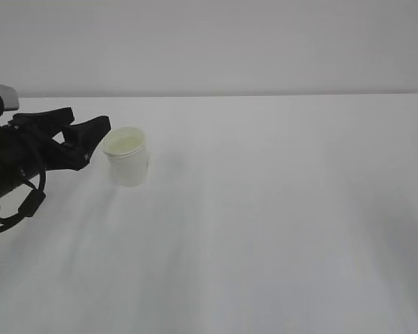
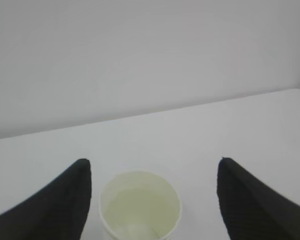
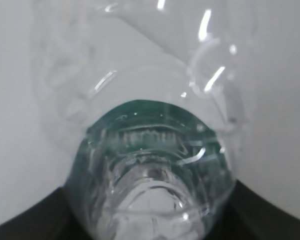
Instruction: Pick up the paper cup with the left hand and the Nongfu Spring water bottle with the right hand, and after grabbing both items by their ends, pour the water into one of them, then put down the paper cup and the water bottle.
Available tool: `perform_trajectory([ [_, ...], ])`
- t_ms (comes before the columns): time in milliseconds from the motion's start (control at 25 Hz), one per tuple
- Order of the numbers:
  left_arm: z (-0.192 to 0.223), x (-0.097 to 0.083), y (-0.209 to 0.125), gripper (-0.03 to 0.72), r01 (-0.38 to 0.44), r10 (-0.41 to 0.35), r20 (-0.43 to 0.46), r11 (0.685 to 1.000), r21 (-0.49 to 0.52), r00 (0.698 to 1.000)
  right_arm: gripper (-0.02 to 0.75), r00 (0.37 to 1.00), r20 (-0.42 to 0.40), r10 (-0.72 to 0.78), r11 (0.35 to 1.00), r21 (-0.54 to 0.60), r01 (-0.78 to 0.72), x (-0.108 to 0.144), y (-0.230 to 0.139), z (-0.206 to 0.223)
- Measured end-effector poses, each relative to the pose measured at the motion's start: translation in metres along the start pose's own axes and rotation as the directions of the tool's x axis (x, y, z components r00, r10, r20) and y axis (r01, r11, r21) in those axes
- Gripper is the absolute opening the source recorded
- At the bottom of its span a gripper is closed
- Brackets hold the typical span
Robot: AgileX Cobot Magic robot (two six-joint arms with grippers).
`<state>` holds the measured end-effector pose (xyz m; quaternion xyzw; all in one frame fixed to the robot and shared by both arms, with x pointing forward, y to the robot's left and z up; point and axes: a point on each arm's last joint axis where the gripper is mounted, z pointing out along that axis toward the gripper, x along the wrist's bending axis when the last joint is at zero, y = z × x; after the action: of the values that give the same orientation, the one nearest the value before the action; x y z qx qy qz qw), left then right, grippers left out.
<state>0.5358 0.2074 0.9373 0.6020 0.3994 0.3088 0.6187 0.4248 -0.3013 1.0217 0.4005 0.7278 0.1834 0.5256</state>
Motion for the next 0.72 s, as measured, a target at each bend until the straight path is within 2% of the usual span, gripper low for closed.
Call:
perform_trajectory([
  [440, -0.026, -0.011, 0.024, 0.559, -0.019, 0.019, 0.006, 0.998, -0.061, 1.000, 0.420, 0.999, 0.000, 0.035, 0.999, 0.000, -0.035, 0.000, 0.000, 0.000],
  [720, -0.049, -0.017, 0.026, 0.558, -0.012, 0.011, -0.007, 0.998, -0.060, 1.000, 0.420, 0.999, -0.002, 0.051, 0.999, 0.006, -0.051, 0.000, -0.001, 0.000],
])
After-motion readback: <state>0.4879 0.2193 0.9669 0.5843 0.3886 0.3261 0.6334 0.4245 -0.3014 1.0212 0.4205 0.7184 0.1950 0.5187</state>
